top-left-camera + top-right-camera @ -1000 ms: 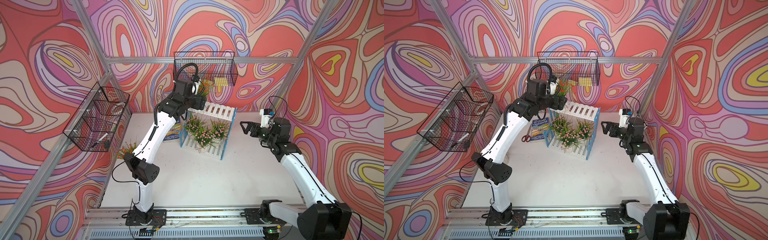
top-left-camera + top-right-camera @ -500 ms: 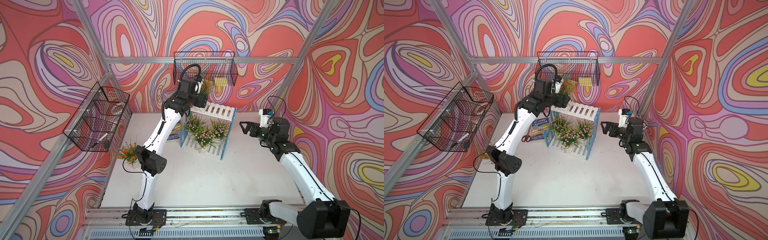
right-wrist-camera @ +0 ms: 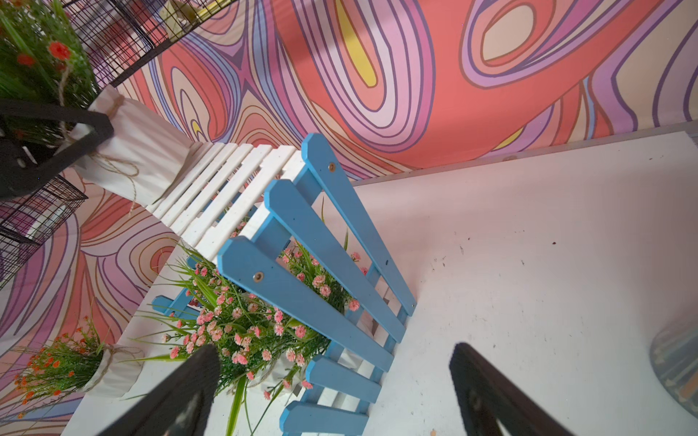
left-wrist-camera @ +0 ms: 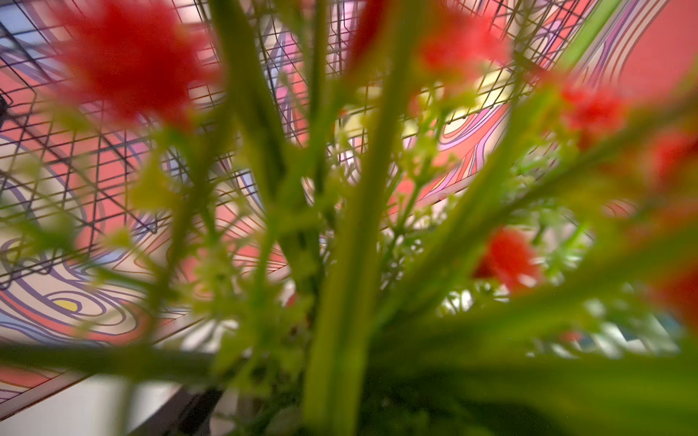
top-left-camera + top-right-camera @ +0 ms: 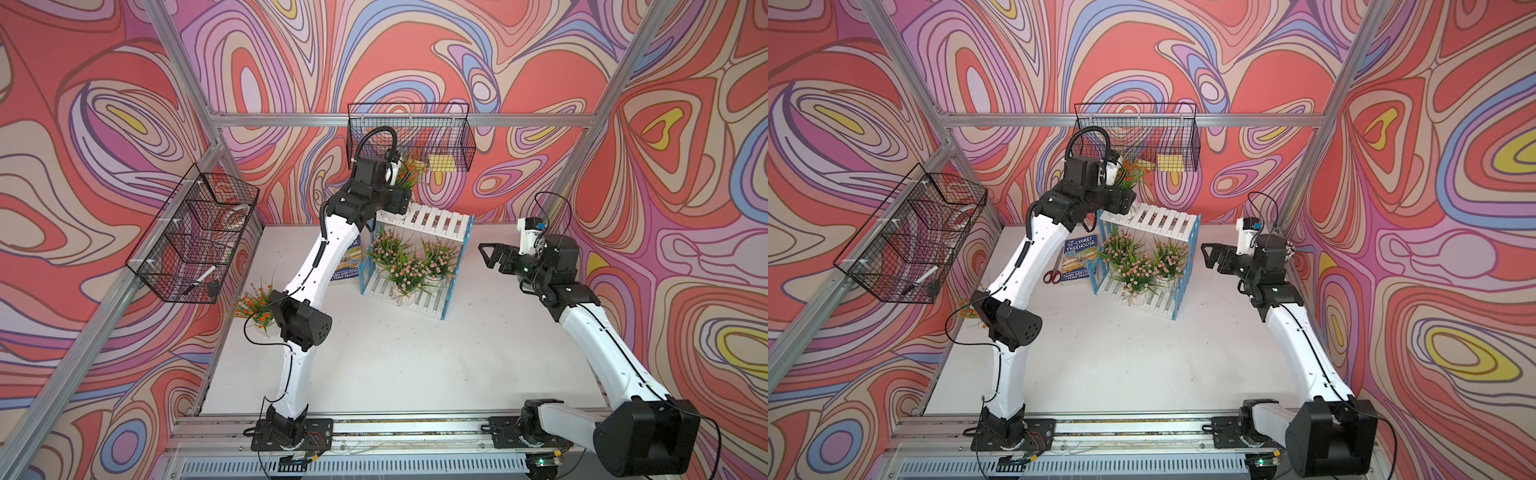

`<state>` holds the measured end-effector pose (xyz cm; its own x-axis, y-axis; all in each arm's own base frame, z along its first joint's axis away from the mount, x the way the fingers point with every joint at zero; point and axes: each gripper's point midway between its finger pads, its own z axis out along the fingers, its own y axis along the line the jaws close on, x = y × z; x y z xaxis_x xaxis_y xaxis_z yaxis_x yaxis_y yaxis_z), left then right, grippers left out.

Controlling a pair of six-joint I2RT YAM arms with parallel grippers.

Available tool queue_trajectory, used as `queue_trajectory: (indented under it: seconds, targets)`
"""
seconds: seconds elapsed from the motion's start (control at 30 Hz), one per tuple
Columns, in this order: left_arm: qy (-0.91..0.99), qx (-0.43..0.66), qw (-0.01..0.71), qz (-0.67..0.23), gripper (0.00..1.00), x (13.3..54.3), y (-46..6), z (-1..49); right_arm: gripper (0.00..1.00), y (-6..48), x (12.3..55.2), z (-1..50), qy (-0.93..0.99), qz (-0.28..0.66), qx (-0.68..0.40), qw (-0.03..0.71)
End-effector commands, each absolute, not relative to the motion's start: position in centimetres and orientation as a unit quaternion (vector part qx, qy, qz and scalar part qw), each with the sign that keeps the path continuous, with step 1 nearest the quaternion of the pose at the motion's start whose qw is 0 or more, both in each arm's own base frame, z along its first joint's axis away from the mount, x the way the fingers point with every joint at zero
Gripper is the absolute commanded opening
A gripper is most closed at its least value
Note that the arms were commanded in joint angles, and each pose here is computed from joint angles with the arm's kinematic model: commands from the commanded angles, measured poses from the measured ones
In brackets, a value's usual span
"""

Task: Place the baby's breath potted plants on the rack by color
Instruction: Place the baby's breath potted plant on the rack.

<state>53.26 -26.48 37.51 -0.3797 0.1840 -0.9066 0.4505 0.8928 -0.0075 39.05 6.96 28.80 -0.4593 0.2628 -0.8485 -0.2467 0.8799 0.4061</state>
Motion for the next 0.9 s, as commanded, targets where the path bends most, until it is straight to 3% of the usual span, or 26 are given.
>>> queue_trajectory:
  seconds: [0.0, 0.27, 0.63, 0.87]
  targets:
    - [0.796, 0.192, 0.56, -0.126, 0.77, 53.1, -25.7, 41.0, 0.98, 7.3, 39.1, 29.4, 0.815, 0.247, -0.004, 0.524]
    - [0.8, 0.192, 0.557, -0.115, 0.83, 53.2, -25.1, 40.7, 0.98, 7.2, 39.1, 29.0, 0.817, 0.245, -0.003, 0.521]
    - [0.801, 0.19, 0.556, -0.112, 1.0, 53.3, -24.7, 40.7, 0.98, 7.3, 38.9, 28.6, 0.818, 0.247, -0.004, 0.52]
    - [0.794, 0.198, 0.56, -0.128, 1.0, 53.6, -25.5, 40.6, 0.98, 7.3, 38.8, 28.6, 0.819, 0.246, -0.007, 0.519]
